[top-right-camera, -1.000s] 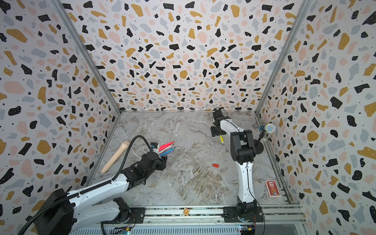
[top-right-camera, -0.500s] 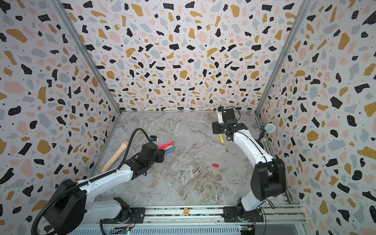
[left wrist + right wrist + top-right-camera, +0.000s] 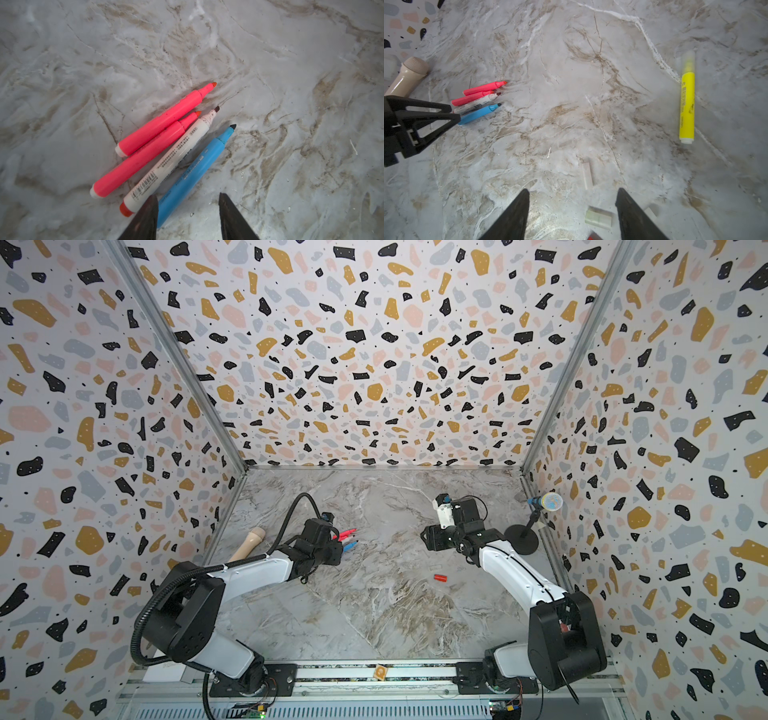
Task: Insert pens into pen caps
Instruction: Pick up a pen from the center of the table.
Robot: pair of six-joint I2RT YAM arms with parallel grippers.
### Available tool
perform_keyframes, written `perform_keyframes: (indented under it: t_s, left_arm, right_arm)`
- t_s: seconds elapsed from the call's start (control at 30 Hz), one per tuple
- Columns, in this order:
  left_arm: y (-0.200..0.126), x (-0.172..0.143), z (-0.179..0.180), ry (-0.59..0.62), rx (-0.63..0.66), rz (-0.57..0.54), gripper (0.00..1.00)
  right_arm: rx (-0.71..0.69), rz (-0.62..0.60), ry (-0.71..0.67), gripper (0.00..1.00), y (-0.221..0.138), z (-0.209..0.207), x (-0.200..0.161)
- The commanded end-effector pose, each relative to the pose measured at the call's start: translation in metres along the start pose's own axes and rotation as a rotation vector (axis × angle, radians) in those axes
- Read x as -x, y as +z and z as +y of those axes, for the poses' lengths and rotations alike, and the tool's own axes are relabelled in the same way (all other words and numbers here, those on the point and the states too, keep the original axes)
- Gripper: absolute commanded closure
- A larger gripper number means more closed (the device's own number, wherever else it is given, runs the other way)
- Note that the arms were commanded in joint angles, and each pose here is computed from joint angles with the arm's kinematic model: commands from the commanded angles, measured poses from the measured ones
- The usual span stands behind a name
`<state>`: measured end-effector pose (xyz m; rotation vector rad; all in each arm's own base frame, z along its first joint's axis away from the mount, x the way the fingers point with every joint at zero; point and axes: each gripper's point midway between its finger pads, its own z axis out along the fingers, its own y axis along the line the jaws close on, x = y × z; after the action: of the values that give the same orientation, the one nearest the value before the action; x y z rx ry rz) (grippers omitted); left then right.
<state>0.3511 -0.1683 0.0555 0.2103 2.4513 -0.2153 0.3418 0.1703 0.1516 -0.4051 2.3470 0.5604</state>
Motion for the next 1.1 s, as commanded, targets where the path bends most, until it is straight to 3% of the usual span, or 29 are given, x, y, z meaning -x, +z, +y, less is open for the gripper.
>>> perform_keyframes:
  t_s: [0.0, 0.4, 0.67, 0.97, 1.07]
  left_arm:
    - [0.003, 0.013, -0.006, 0.039, -0.026, -0.017, 0.52]
    - [0.023, 0.001, -0.011, 0.082, -0.048, 0.052, 0.58]
    - [0.025, -0.029, -0.026, 0.09, -0.125, 0.119, 0.63]
    - [0.025, -0.059, -0.057, 0.196, -0.137, 0.184, 0.68]
    - [0.024, -0.064, -0.066, 0.224, -0.153, 0.194, 0.75]
  right_arm:
    - [0.058, -0.062, -0.029, 0.33, -0.01, 0.016, 0.011]
    - [0.052, -0.079, -0.024, 0.33, -0.016, 0.016, 0.008]
    - [0.053, -0.087, -0.002, 0.33, -0.017, 0.016, 0.006]
    - [0.056, -0.107, 0.003, 0.33, -0.023, 0.018, 0.01]
    - [0.042, -0.113, 0.003, 0.34, -0.026, 0.017, 0.009]
